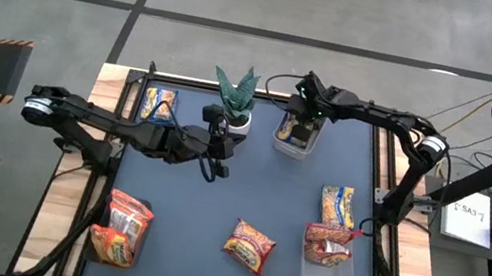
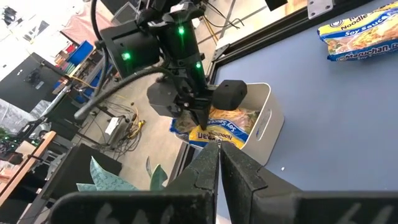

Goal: Sort Maruchan noodles
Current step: Adjust the blue instant noodle pack in the gray bin, then put the red instant noodle pack into the transparent bin

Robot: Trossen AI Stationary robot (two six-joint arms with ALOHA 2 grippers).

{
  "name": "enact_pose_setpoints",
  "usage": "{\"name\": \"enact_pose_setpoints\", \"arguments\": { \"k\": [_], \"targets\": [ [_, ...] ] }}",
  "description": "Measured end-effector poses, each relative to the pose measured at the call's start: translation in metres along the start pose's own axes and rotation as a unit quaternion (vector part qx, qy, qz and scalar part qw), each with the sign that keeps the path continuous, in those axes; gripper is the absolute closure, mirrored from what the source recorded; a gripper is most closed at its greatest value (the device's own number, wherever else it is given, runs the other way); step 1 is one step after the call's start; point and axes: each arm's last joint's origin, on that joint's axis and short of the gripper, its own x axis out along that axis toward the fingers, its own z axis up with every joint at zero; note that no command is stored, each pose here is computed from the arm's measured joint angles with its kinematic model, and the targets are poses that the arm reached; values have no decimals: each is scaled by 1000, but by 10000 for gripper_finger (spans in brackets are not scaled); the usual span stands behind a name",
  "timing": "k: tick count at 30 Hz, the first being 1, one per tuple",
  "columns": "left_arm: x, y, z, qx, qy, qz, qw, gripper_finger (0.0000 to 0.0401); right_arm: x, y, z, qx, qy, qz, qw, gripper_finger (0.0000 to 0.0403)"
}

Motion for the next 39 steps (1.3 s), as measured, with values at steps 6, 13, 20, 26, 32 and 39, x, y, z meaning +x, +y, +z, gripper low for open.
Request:
{"name": "enact_pose_setpoints", "arguments": {
  "k": [6,13,20,26,32,39],
  "targets": [
    [0,0,0,-7,0,0,1000,401,-14,-3,4,7,-10,-11,1000,394],
    [0,0,0,-12,2,0,1000,401,-33,-7,7,7,4,-84,996,395],
    [0,0,-1,-13,2,0,1000,401,-47,-6,9,-2,19,-132,991,395],
    [0,0,-1,-15,2,-1,1000,401,-58,-1,10,19,7,-124,992,395],
    [0,-2,-3,-18,12,-5,1000,401,-89,25,12,75,-58,-10,995,395],
    [0,-6,-6,-23,2,-49,999,401,-131,93,14,49,-153,109,981,395]
  ]
}}
